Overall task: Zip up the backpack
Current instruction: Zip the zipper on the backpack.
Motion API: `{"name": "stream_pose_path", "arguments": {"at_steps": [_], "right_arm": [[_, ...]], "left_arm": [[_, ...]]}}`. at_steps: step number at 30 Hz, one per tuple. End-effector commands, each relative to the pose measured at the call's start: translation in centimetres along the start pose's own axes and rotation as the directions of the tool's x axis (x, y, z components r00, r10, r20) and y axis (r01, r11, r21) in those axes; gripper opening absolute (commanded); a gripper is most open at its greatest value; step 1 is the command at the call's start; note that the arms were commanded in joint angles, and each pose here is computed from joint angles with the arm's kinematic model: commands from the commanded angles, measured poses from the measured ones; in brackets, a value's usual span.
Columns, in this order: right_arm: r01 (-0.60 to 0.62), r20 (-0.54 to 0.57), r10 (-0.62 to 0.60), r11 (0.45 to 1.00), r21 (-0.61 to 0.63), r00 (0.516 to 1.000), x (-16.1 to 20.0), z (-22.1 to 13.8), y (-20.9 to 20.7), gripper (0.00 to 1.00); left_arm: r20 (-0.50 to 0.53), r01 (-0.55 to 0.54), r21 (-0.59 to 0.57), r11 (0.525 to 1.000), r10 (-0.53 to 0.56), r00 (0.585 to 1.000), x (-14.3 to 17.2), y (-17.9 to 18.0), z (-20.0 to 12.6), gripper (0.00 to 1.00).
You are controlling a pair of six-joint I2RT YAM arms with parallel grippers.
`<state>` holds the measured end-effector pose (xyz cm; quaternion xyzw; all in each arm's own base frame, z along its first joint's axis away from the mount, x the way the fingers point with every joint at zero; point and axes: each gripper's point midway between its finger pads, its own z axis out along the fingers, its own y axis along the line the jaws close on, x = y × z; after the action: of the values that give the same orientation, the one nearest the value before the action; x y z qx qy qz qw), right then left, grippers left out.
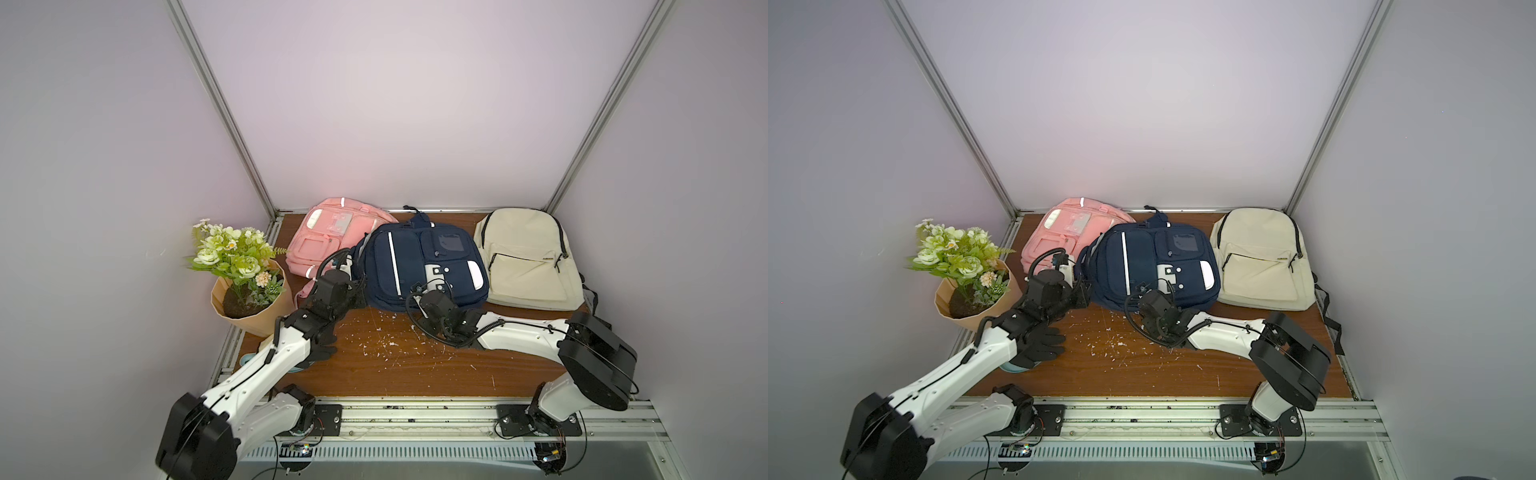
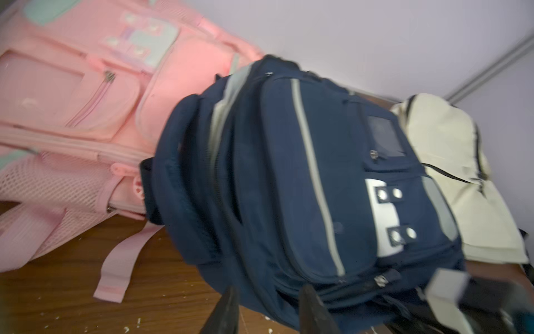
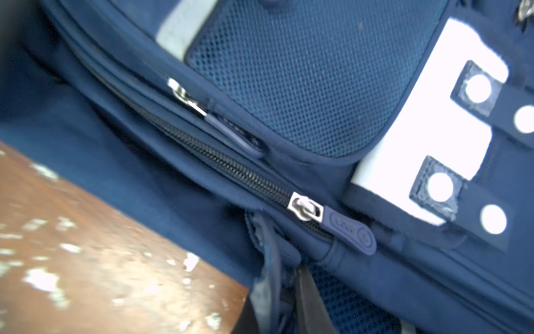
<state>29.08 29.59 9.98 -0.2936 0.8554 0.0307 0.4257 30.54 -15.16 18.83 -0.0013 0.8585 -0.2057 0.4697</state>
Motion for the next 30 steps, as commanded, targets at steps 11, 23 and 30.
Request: {"name": "stream_pose_path", "arguments": {"at_steps": [11, 23, 30], "right_arm": [[-0.216, 0.054, 0.233, 0.951, -0.22, 0.971, -9.5, -4.0, -0.4, 0.0], [-0.305, 0.103, 0.352, 0.899, -0.314, 0.931, -12.0, -5.8, -0.4, 0.0], [-0.318, 0.103, 0.374, 0.881, -0.352, 0.922, -12.6, -6.0, 0.1, 0.0]], "left_arm": [[0.127, -0.238, 0.288, 0.928, 0.209, 0.969, 2.3, -8.3, -1.9, 0.51], [0.073, -0.27, 0.216, 0.938, 0.26, 0.963, 4.3, -7.9, 2.1, 0.53], [0.082, -0.269, 0.204, 0.941, 0.258, 0.963, 4.4, -8.4, 3.2, 0.56]]}}
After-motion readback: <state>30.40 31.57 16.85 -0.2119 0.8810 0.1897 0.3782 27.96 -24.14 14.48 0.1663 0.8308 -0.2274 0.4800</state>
